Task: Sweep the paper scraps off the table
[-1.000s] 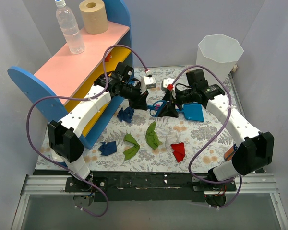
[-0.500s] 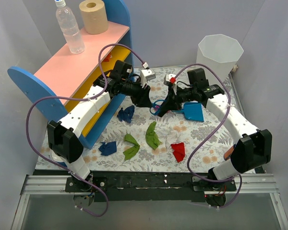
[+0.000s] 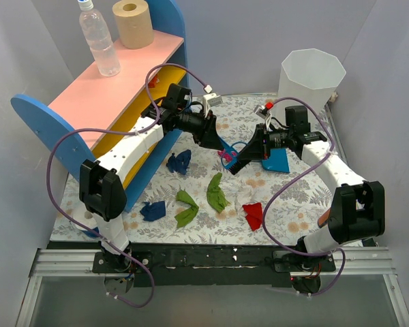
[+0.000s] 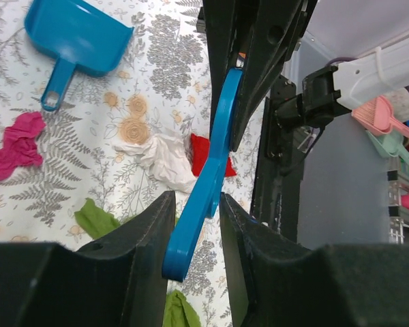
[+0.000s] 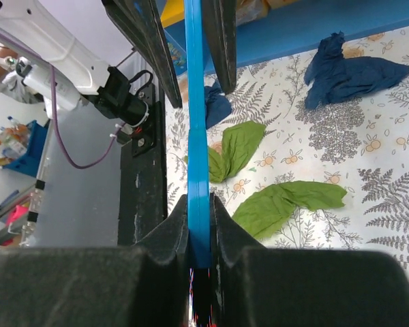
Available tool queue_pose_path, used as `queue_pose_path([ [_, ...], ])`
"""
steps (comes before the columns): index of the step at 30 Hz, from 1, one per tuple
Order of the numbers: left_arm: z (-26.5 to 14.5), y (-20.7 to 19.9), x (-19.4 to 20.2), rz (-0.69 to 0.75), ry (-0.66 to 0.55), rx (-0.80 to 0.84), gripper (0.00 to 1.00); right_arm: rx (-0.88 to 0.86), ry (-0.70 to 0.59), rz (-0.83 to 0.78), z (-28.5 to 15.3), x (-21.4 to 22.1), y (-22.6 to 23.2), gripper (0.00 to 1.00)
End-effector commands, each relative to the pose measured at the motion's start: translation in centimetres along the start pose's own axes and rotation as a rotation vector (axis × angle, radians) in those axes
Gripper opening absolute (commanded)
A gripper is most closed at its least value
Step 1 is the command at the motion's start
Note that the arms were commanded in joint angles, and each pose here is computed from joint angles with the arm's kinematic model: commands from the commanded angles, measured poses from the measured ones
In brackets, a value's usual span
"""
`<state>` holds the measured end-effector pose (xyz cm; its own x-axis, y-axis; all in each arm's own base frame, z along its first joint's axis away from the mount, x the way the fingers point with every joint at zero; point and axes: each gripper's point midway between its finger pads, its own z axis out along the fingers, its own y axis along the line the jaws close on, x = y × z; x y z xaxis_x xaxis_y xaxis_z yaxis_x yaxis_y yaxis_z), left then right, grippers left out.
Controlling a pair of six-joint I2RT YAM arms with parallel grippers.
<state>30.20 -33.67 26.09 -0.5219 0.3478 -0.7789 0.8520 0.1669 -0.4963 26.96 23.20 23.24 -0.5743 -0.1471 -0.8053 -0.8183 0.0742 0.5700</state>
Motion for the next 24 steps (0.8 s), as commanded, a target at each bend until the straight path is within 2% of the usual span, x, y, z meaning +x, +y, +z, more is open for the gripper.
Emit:
queue_pose_path([
  [1,-0.3,-2.3,-2.0,0.016,-0.036,0.104,0.31,-0.035,-0.031,-0.03,-0.3,-1.1,1.2,0.01],
  [6,-0.2,-2.1,-1.8,0.004,-0.035,0.115,0.27,0.045,-0.033,-0.01,-0.5,-0.8,0.0,0.01],
  [12,-0.1,-2.2,-2.3,0.015,-0.045,0.121,0.24,0.028,-0.031,0.018,-0.5,-0.3,0.3,0.01],
  [24,0.3,-2.4,-2.6,0.035,-0.042,0.127,0.26,0.014,-0.038,0.061,-0.5,0.6,0.7,0.01],
])
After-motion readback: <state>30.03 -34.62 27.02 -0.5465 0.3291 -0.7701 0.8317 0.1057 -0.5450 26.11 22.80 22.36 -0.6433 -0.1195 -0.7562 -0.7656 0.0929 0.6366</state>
